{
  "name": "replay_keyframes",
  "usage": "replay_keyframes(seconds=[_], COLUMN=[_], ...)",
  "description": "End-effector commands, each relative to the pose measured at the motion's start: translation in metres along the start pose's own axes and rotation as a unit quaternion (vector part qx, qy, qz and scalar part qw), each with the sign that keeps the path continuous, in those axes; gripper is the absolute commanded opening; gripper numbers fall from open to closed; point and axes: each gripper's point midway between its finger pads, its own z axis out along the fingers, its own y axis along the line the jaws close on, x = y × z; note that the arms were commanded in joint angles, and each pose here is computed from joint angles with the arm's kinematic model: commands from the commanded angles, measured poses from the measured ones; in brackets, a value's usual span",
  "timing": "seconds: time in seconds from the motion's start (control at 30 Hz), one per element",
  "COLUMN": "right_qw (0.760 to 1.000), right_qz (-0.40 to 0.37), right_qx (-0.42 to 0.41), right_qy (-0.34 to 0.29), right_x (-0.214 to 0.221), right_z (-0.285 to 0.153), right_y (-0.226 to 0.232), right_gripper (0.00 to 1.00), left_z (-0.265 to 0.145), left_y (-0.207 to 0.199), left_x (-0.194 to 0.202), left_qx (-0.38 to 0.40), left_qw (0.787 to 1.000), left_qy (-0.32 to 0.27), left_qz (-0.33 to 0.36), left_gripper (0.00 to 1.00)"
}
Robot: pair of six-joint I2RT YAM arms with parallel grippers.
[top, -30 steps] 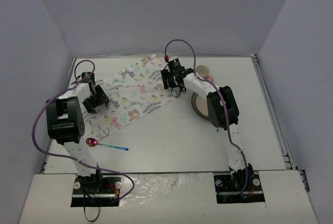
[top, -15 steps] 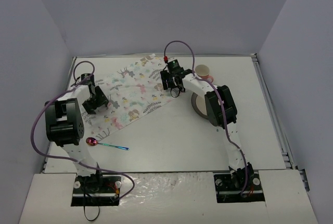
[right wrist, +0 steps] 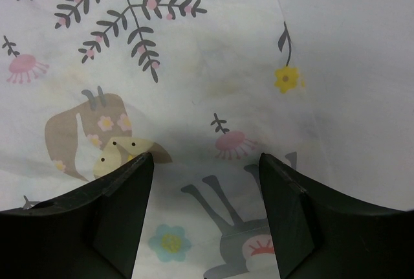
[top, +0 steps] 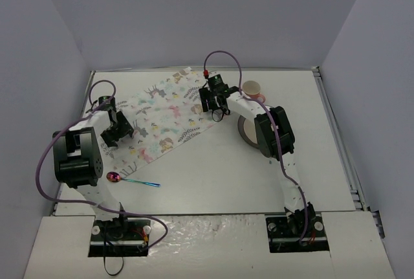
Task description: Set the dinner table for one person
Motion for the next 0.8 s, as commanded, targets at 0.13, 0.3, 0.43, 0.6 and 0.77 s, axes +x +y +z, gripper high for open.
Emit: replay_keyframes(seconds=[0.13,0.3,0.43,0.6,0.77], right_qw=[0.999,0.999,0.996,0.993,0.988], right_qz=[0.001,0.001,0.006,0.019,0.067], right_qx=[-0.004,-0.009,-0.011,-0.007,-0.008], right_qy=[-0.036,-0.051,-0.086,-0.119,-0.14], right_x=[-0.027,-0.04,-0.068,-0.089,-0.097], right_z=[-0.021,-0.036,-0.068,-0.106,-0.148], right_y=[0.005,0.008,0.008,0.002,-0.013], right_gripper=[0.64,0.65,0.67,0.69,0.73], left_z=[-0.007,-0.01,-0.028,-0.06,-0.094], left_y=[0.019,0.018,0.008,-0.013,-0.046], left_x=[0.024,0.021,0.006,-0.014,-0.021], left_qx=[-0.027,-0.025,-0.01,0.014,0.053], left_qw=[0.999,0.999,1.0,0.999,0.992], left_qy=[0.04,0.035,0.012,-0.024,-0.065], left_qz=[-0.007,-0.007,0.003,0.035,0.089], left_gripper=[0.63,0.67,0.71,0.76,0.77])
